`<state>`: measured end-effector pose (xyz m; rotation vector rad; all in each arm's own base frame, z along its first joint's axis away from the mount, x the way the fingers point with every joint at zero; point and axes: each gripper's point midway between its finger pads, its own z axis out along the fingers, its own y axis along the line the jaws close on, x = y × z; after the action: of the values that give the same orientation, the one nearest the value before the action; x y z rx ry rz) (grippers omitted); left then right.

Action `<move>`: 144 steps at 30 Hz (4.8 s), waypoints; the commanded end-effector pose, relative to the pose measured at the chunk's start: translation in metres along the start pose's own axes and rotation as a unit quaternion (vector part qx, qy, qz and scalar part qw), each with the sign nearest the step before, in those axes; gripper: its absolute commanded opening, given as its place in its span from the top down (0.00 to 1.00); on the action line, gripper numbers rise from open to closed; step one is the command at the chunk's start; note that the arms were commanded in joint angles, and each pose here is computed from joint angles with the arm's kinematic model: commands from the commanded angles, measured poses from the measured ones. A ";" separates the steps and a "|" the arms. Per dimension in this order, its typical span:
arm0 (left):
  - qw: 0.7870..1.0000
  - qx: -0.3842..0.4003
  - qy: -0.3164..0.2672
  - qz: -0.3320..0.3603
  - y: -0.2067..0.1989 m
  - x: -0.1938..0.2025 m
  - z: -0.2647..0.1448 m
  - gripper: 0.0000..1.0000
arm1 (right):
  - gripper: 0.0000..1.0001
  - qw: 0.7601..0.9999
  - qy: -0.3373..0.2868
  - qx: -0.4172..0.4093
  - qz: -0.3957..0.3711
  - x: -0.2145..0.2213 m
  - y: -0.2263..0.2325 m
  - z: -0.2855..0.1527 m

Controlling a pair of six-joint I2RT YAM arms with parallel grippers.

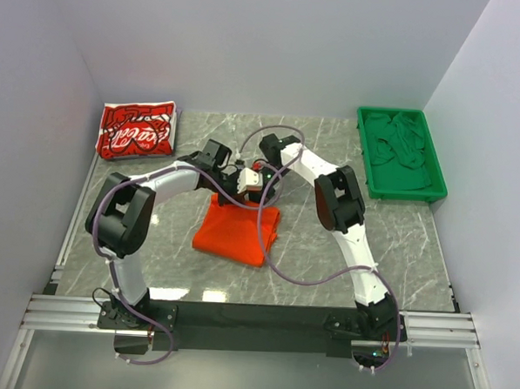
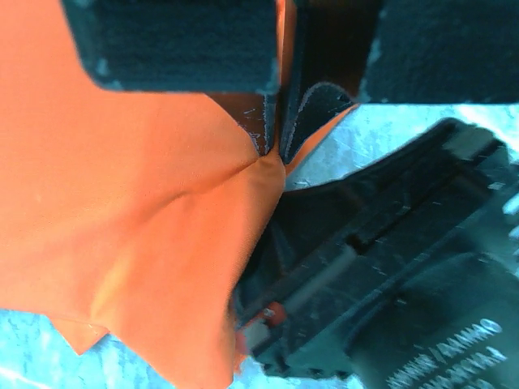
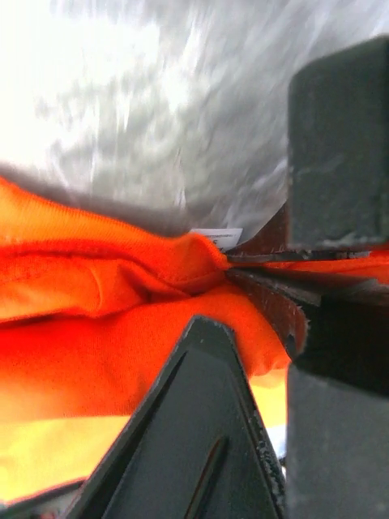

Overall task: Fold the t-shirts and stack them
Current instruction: Fold the tshirt

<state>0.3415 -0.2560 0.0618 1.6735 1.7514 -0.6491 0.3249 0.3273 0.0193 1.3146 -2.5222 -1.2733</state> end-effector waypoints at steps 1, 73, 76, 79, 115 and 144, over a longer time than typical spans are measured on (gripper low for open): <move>0.999 -0.018 -0.018 0.029 0.015 -0.010 0.003 0.93 | 0.86 0.997 -0.013 0.070 -0.015 -0.014 -0.026 -0.026; 0.993 0.046 0.020 -0.104 0.041 0.048 -0.039 0.75 | 1.00 0.978 0.102 0.178 0.022 0.061 -0.051 -0.047; 0.994 0.049 0.020 -0.099 0.040 0.045 -0.041 0.82 | 1.00 0.976 0.110 0.189 0.022 0.065 -0.055 -0.045; 0.995 0.054 0.023 -0.085 0.037 0.043 -0.047 0.83 | 1.00 0.974 0.116 0.195 0.026 0.067 -0.059 -0.044; 0.991 -0.059 0.023 -0.120 0.103 0.053 -0.014 0.99 | 1.00 0.960 0.139 0.242 0.040 0.073 -0.083 -0.060; 0.886 -0.175 -0.215 -0.370 0.132 -0.039 -0.168 0.40 | 0.12 0.902 -0.255 0.347 0.038 -0.042 -0.022 -0.251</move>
<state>0.4597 -0.1293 0.1314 0.5352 2.2032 -0.7706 0.4424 0.1716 0.0780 0.9830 -3.3232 -0.4436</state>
